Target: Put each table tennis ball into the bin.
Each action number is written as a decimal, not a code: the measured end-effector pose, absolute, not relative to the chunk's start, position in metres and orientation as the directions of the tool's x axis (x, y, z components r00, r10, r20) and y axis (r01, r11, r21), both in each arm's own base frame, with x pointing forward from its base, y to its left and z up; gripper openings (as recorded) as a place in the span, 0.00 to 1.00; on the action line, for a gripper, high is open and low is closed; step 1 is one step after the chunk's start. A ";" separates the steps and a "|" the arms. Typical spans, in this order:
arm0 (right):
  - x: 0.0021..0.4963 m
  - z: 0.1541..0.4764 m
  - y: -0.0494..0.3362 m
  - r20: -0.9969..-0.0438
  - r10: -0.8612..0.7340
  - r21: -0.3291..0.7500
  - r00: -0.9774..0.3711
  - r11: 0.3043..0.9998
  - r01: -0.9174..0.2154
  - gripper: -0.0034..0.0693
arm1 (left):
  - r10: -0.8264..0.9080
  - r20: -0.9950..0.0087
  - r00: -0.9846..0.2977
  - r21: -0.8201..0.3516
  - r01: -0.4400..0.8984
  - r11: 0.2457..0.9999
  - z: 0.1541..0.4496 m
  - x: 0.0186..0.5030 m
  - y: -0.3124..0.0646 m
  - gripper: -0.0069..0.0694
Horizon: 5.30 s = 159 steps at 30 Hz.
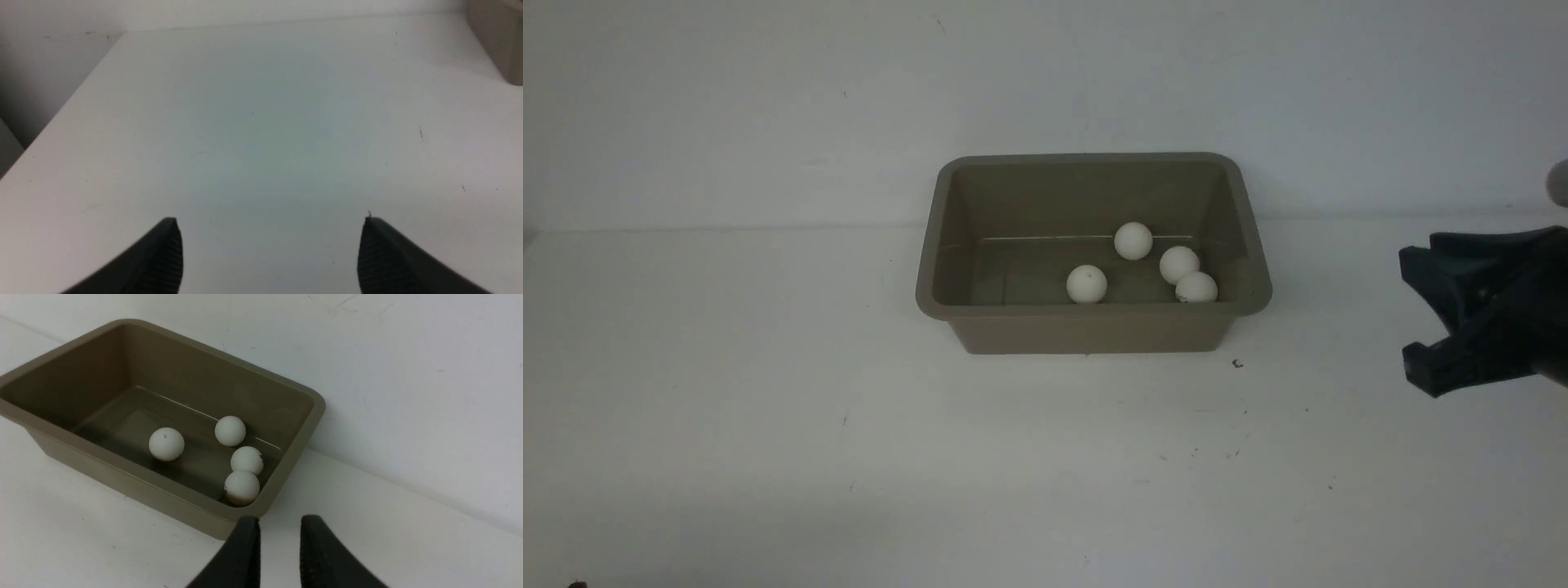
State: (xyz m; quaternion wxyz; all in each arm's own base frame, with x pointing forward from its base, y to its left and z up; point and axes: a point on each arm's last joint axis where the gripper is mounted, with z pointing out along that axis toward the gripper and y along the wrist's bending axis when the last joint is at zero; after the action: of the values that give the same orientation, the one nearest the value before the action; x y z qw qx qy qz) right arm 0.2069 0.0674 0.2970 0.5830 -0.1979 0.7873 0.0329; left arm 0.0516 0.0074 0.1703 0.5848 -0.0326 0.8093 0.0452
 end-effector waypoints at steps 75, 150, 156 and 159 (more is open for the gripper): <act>0.095 0.252 0.021 -0.978 -0.125 -0.083 -0.168 0.969 -0.235 0.24 | 0.002 -0.949 -0.314 0.037 -0.105 0.994 0.170 0.052 0.007 0.77; 0.055 0.180 0.006 -0.978 -0.076 -0.059 -0.194 0.994 -0.090 0.24 | 0.002 -0.949 -0.314 0.037 -0.105 0.994 0.170 0.052 0.007 0.77; 0.055 0.180 0.006 -0.978 -0.076 -0.059 -0.194 0.994 -0.090 0.24 | 0.002 -0.949 -0.314 0.037 -0.105 0.994 0.170 0.052 0.007 0.77; 0.055 0.180 0.006 -0.978 -0.076 -0.059 -0.194 0.994 -0.090 0.24 | 0.002 -0.949 -0.314 0.037 -0.105 0.994 0.170 0.052 0.007 0.77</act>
State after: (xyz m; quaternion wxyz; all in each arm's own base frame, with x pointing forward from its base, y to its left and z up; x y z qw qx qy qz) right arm 0.0547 0.0061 0.1804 0.6327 -0.0538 0.7725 0.0056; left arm 0.0516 0.0075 0.1703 0.5847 -0.0319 0.8093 0.0459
